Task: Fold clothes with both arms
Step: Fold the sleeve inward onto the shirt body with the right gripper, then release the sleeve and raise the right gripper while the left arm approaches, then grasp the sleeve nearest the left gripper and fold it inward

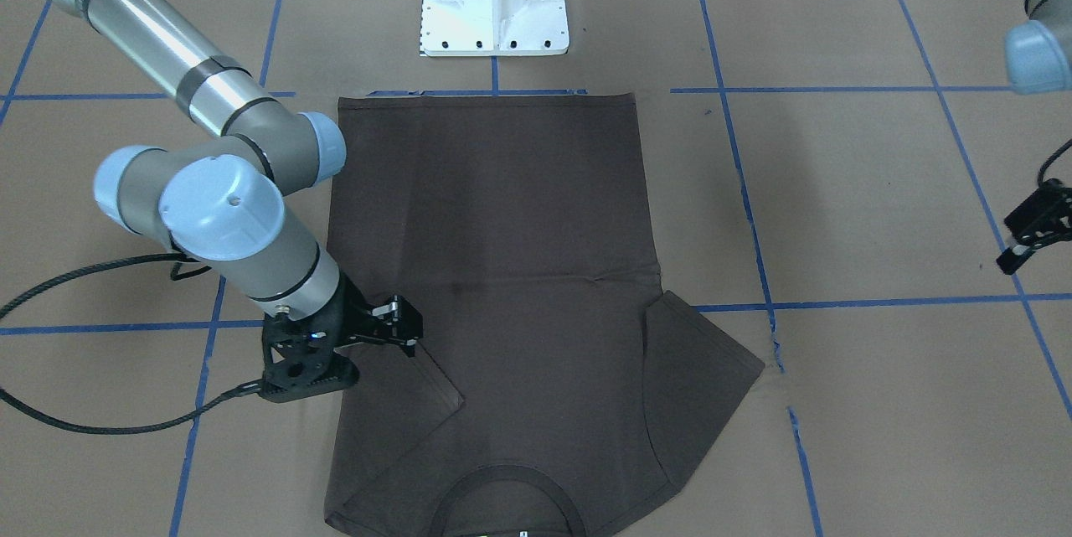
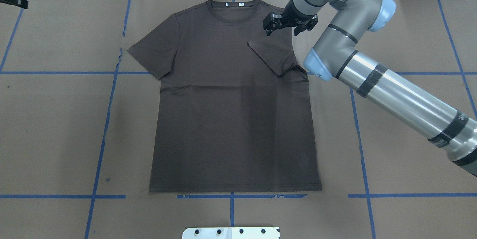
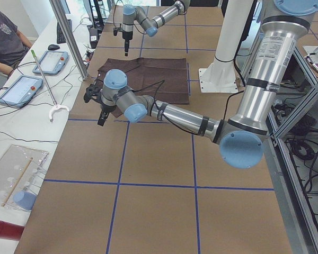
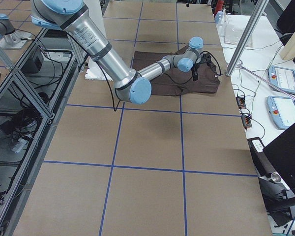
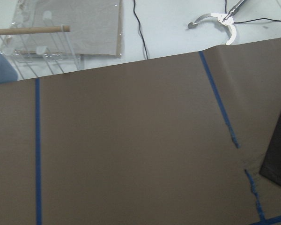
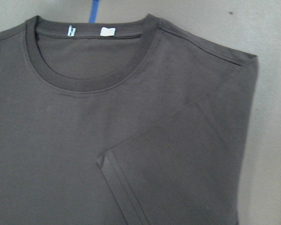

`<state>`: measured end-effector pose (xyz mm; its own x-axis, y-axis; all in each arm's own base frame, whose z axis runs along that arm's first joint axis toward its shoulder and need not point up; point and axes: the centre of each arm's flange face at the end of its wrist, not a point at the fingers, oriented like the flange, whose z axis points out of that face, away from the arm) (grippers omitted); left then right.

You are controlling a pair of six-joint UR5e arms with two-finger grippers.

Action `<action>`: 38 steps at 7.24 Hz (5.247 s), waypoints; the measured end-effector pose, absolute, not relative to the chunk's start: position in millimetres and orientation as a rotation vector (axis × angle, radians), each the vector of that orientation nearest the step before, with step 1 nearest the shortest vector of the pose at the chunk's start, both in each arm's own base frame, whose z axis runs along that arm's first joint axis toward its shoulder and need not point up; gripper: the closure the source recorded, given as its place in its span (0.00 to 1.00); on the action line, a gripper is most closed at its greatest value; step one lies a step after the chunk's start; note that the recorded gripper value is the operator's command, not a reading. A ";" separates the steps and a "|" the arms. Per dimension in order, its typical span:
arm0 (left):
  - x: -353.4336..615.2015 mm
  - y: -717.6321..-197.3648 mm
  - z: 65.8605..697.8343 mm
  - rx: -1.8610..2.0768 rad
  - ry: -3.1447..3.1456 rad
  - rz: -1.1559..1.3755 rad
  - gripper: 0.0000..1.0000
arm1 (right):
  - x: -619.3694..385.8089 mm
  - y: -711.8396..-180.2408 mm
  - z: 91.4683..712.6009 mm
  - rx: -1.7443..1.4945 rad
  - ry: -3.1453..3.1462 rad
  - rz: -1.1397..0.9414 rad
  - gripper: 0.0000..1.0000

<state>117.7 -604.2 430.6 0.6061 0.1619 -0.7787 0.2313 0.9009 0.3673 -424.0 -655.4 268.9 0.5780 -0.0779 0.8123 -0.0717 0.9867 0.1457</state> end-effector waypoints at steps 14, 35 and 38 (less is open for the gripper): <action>434.6 -619.2 441.2 0.454 0.808 -0.410 0.11 | -324.9 -588.4 257.1 0.032 -0.905 -0.064 0.00; 487.4 -630.9 273.0 0.403 0.901 -0.485 1.00 | -321.4 -587.7 260.9 0.030 -0.907 -0.064 0.00; 541.7 -637.3 248.3 0.385 0.985 -0.505 1.00 | -321.2 -587.5 260.1 0.033 -0.908 -0.065 0.00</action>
